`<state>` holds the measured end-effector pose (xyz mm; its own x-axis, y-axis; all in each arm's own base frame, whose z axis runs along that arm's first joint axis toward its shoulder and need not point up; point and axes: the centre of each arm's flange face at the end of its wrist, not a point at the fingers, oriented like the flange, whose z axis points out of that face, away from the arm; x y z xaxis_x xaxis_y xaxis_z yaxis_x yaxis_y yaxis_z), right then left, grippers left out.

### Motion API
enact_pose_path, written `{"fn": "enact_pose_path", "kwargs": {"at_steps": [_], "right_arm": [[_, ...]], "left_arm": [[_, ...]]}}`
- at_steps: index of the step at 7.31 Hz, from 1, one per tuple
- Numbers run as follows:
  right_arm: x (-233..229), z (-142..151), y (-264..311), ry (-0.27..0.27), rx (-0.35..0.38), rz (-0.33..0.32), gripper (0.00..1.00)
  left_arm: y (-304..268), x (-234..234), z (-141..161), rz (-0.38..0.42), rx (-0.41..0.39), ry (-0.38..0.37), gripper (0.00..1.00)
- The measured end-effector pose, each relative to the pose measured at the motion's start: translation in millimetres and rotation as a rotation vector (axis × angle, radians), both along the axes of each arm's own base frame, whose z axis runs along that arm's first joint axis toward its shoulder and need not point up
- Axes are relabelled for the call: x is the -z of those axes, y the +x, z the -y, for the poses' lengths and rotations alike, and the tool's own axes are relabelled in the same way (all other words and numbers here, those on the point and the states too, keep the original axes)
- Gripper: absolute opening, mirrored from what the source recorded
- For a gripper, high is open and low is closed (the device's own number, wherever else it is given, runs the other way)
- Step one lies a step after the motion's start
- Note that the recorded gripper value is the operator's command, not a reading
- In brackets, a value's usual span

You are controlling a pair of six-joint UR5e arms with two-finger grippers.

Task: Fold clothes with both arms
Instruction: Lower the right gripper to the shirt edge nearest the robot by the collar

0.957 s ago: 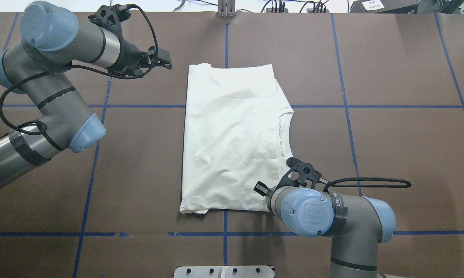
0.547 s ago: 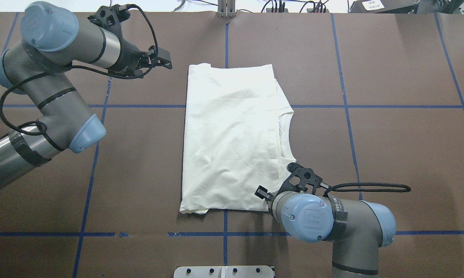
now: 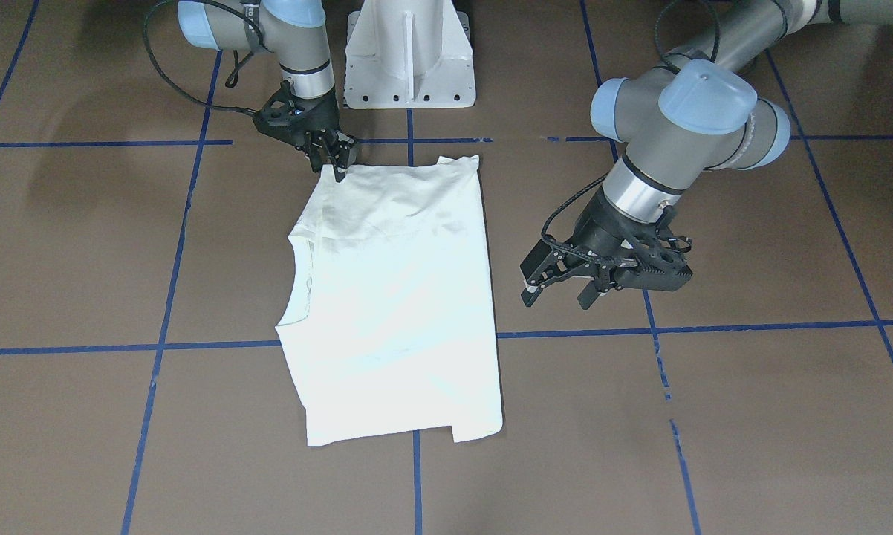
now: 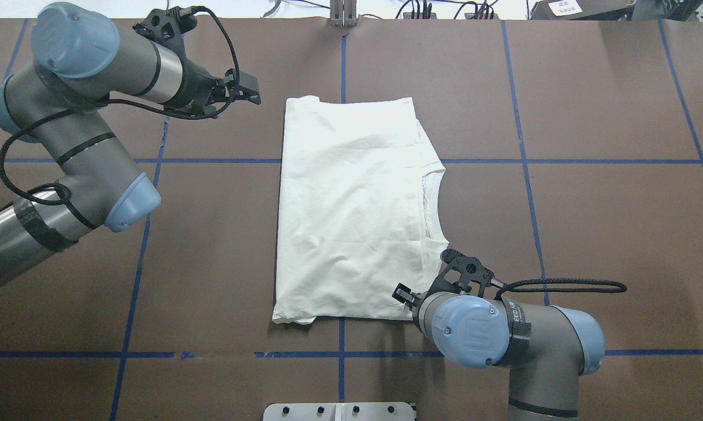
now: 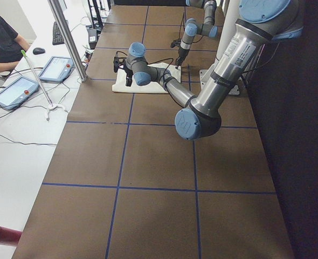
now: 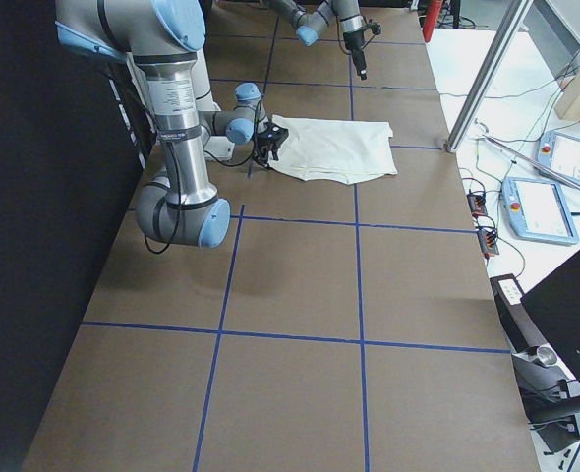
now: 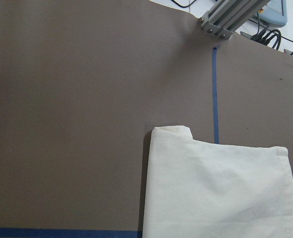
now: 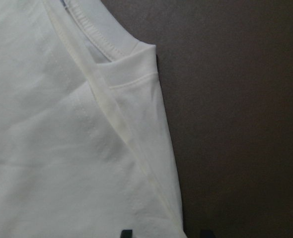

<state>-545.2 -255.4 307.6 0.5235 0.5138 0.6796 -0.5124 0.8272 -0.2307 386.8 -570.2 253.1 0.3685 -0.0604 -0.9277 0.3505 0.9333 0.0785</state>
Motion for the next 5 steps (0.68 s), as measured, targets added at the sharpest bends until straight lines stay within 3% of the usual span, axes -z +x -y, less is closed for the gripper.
{"fn": "enact_pose_path", "kwargs": {"at_steps": [1,2,5], "right_arm": [[-0.7,-1.2,-0.8,0.0,0.002,-0.001,0.29],[-0.9,-1.6,-1.2,-0.001,0.003,-0.002,0.0],[1.7,-2.8,-1.6,0.0,0.005,0.003,0.0]], "left_arm": [[0.0,-0.1,0.0,0.0,0.001,-0.001,0.98],[-0.1,0.0,0.0,0.0,0.001,-0.001,0.98],[0.0,-0.4,0.1,0.0,0.001,-0.002,0.98]]}}
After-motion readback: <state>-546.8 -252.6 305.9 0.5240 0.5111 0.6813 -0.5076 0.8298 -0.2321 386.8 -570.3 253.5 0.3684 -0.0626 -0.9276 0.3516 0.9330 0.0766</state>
